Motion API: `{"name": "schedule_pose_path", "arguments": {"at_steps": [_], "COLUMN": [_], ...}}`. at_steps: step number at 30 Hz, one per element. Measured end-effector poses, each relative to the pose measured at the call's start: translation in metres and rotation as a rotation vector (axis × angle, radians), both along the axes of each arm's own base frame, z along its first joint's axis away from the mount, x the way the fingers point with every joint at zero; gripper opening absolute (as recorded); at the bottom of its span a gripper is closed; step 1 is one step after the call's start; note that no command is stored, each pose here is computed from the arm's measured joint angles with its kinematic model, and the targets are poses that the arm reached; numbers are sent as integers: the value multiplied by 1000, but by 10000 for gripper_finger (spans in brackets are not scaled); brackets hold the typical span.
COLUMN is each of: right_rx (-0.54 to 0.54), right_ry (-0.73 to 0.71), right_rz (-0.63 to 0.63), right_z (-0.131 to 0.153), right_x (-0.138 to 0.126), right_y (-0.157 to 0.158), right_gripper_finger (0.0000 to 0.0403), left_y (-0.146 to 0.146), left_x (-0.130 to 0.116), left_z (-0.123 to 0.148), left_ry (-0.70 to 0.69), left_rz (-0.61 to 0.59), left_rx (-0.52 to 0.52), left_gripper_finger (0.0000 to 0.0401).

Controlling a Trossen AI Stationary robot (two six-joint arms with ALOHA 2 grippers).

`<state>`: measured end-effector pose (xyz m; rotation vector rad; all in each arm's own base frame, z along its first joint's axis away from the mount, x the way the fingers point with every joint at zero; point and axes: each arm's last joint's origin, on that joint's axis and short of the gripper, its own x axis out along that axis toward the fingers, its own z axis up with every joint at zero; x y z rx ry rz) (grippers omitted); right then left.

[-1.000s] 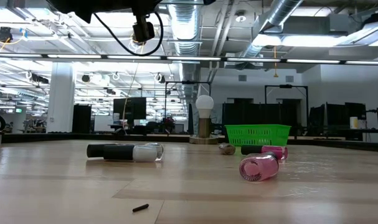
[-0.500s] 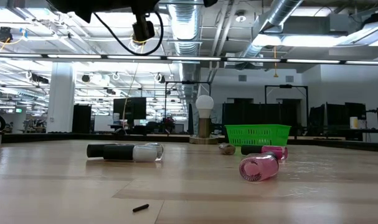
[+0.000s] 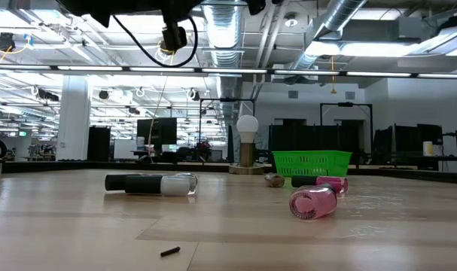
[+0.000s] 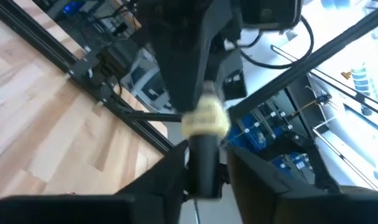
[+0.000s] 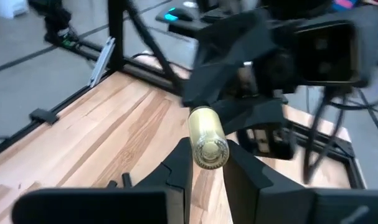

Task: Pick & Place Nail Polish
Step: Put the yellow nail polish bottle into the green bin

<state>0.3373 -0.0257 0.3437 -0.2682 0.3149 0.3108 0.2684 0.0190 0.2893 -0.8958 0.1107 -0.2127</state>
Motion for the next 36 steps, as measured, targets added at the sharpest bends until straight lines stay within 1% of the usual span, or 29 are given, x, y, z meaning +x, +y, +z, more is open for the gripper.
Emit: {"name": "schedule_pose_path", "arguments": {"at_steps": [3,6,8,10,13,15,18,21,24,27,31,36], "right_rx": [40,49,51,34,7,-13,-35,-13,20,42,57,56], "right_ry": [5,-2,32,53,138,236,432,633,818,936,1027,1146], "right_rz": [-39,-71,-98,-161,-291,-398,-557,-643,-665,-670,-666,-647], "right_z": [2,8,10,14,17,14,1,-19,-41,-58,-78,-105], "right_x": [-3,-9,-18,-28,-50,-66,-85,-96,-100,-99,-94,-85], "right_y": [-8,-17,-23,-31,-45,-56,-73,-89,-102,-114,-128,-139], "right_gripper_finger": [54,54,54,51,51,51,51,50,50,50,50,50], "left_y": [0,0,2,2,2,2,2,3,3,3,3,3], "left_x": [0,0,0,0,0,0,0,0,0,0,0,0], "left_z": [0,0,0,0,-1,-1,-1,-1,-1,-1,-1,-2], "left_ry": [1,3,4,4,4,6,8,6,2,2,3,3], "left_rz": [3,2,5,5,5,5,5,10,10,10,10,10], "left_rx": [1,2,2,2,2,2,2,10,28,28,28,28], "left_gripper_finger": [149,176,189,197,201,199,191,181,171,163,156,150]}}
